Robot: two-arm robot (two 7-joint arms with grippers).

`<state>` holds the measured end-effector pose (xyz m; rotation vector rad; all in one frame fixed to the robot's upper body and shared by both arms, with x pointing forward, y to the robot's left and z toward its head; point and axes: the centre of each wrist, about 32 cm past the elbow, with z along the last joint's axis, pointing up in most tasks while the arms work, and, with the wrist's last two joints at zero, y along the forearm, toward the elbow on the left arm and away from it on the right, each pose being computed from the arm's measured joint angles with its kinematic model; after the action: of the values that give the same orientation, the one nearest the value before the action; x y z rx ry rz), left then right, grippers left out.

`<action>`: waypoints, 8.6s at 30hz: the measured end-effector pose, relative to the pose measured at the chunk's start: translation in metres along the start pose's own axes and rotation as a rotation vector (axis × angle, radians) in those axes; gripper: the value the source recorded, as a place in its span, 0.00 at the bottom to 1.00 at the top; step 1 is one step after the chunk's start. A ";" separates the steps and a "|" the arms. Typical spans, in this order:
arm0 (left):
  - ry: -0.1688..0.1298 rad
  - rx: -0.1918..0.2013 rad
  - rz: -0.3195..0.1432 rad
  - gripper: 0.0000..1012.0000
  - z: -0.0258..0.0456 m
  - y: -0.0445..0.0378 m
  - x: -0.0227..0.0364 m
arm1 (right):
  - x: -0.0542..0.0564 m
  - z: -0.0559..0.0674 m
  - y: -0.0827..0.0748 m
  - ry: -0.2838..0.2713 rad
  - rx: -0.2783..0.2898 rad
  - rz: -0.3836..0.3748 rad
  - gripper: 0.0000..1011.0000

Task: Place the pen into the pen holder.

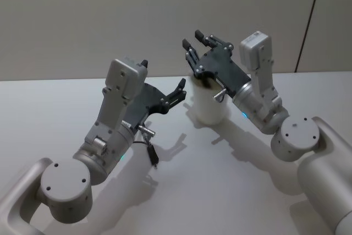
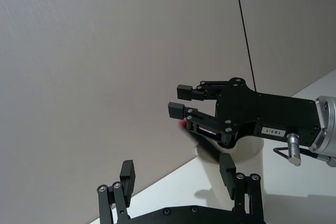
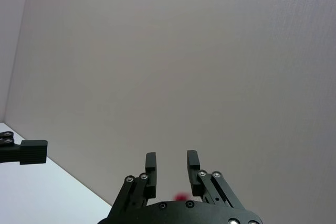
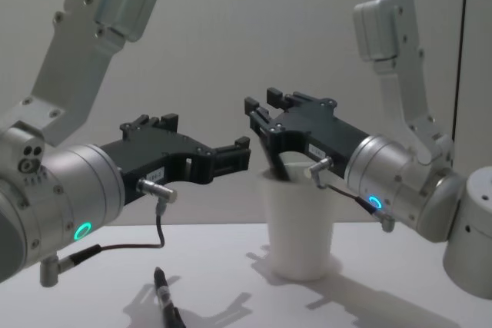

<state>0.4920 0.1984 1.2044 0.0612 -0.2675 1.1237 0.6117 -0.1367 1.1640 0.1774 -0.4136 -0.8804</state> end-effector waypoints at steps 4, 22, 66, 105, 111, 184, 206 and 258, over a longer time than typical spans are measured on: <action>0.000 0.000 0.000 0.99 0.0000 0.0000 0.0000 | 0.000 -0.001 0.000 0.001 0.000 0.000 0.45; 0.000 0.000 0.000 0.99 0.0000 0.0000 0.0000 | 0.000 -0.003 -0.001 0.004 0.000 0.000 0.97; 0.000 0.000 0.000 0.99 0.0000 0.0000 0.0000 | 0.008 0.049 -0.063 0.083 -0.001 -0.181 0.99; 0.000 0.000 0.000 0.99 0.0000 0.0000 0.0000 | -0.008 0.087 -0.169 0.172 -0.298 -0.323 0.99; 0.000 0.000 0.000 0.99 0.0000 0.0000 0.0000 | -0.010 0.091 -0.174 0.176 -0.318 -0.328 0.99; 0.140 0.258 0.095 0.99 0.0334 0.0429 -0.0090 | -0.010 0.092 -0.175 0.176 -0.320 -0.328 0.99; 0.232 0.407 0.158 0.99 0.0268 0.0274 -0.0227 | -0.010 0.092 -0.175 0.176 -0.320 -0.328 0.99; 0.312 0.602 0.260 0.99 0.0081 -0.0108 -0.0431 | -0.010 0.092 -0.175 0.176 -0.320 -0.328 0.99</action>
<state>0.4828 0.1542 1.2027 0.3892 0.3585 1.4211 0.4433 -0.2371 1.1887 0.0259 -0.0749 -1.2296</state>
